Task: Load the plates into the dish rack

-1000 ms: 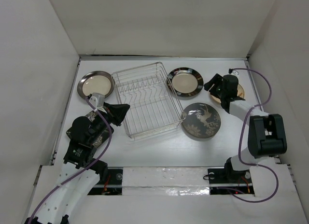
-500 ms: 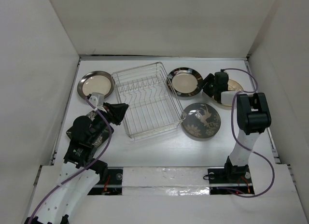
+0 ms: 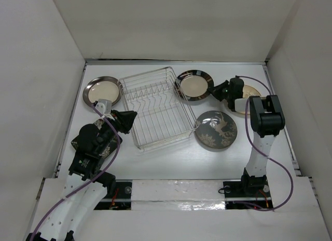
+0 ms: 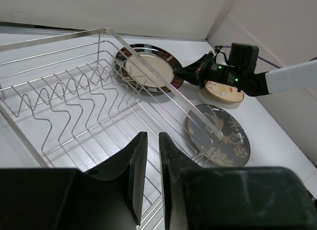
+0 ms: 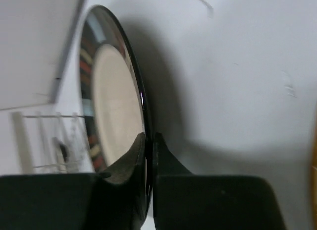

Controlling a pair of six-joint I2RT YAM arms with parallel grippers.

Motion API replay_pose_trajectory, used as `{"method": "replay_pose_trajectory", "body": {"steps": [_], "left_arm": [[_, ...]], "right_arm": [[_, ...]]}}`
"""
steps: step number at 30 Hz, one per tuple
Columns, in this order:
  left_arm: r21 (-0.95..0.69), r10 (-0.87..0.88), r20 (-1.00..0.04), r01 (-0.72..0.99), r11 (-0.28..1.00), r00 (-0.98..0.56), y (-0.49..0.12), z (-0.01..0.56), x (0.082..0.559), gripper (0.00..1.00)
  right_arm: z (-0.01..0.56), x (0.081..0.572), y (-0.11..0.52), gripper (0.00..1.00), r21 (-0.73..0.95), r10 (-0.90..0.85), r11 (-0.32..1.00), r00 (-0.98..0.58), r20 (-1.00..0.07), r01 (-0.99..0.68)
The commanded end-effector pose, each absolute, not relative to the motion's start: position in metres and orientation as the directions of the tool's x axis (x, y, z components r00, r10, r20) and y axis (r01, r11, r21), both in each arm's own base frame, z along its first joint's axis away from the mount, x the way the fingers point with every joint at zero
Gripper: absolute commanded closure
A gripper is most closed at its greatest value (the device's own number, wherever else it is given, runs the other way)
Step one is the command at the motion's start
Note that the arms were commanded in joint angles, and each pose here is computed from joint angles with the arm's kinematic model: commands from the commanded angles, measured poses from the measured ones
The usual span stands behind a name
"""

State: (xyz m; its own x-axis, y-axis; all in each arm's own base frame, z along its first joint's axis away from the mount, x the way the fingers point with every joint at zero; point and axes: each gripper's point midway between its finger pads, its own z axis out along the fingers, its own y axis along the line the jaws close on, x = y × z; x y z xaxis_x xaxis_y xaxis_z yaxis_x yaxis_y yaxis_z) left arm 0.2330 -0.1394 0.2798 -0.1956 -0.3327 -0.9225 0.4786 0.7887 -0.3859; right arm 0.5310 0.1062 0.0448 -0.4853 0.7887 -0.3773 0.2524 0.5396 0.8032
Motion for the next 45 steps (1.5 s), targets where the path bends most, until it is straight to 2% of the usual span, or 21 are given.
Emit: {"method": "replay_pose_trajectory", "body": {"steps": [1,5,11,19,23,27,33,45], "left_arm": [[-0.363,-0.347,-0.929,0.487,0.794,-0.127,-0.136,0.303,0.234,0.87],[-0.363,-0.344,-0.93,0.492,0.792,-0.133,-0.137,0.301,0.233,0.87],[-0.365,-0.345,-0.929,0.487,0.793,-0.134,-0.136,0.301,0.233,0.88],[-0.364,-0.354,-0.928,0.484,0.796,-0.117,-0.134,0.306,0.231,0.88],[-0.369,-0.347,-0.928,0.483,0.794,-0.137,-0.136,0.3,0.233,0.88],[-0.37,-0.352,-0.927,0.477,0.797,-0.131,-0.135,0.302,0.235,0.88],[-0.369,-0.352,-0.927,0.479,0.796,-0.13,-0.135,0.303,0.234,0.88],[-0.371,-0.349,-0.927,0.486,0.791,-0.14,-0.137,0.3,0.233,0.87]], "right_arm": [[0.064,0.543,0.113,1.0,0.857,0.81,0.485,-0.459,-0.364,0.177],[0.093,0.543,0.1,1.0,0.857,0.83,0.495,-0.369,-0.418,0.145],[0.192,0.539,0.088,1.0,0.83,0.812,0.557,-0.22,-0.541,0.012],[0.289,0.496,0.083,1.0,0.784,0.783,0.61,-0.065,-0.619,-0.113],[0.328,0.476,0.082,1.0,0.712,0.719,0.693,0.028,-0.695,-0.117],[0.367,0.461,0.105,1.0,0.596,0.603,0.796,0.055,-0.796,-0.107],[0.382,0.451,0.136,1.0,0.428,0.429,0.903,0.032,-0.903,-0.047],[0.378,0.459,0.203,1.0,0.268,0.268,0.963,-0.005,-0.963,-0.034]]}}
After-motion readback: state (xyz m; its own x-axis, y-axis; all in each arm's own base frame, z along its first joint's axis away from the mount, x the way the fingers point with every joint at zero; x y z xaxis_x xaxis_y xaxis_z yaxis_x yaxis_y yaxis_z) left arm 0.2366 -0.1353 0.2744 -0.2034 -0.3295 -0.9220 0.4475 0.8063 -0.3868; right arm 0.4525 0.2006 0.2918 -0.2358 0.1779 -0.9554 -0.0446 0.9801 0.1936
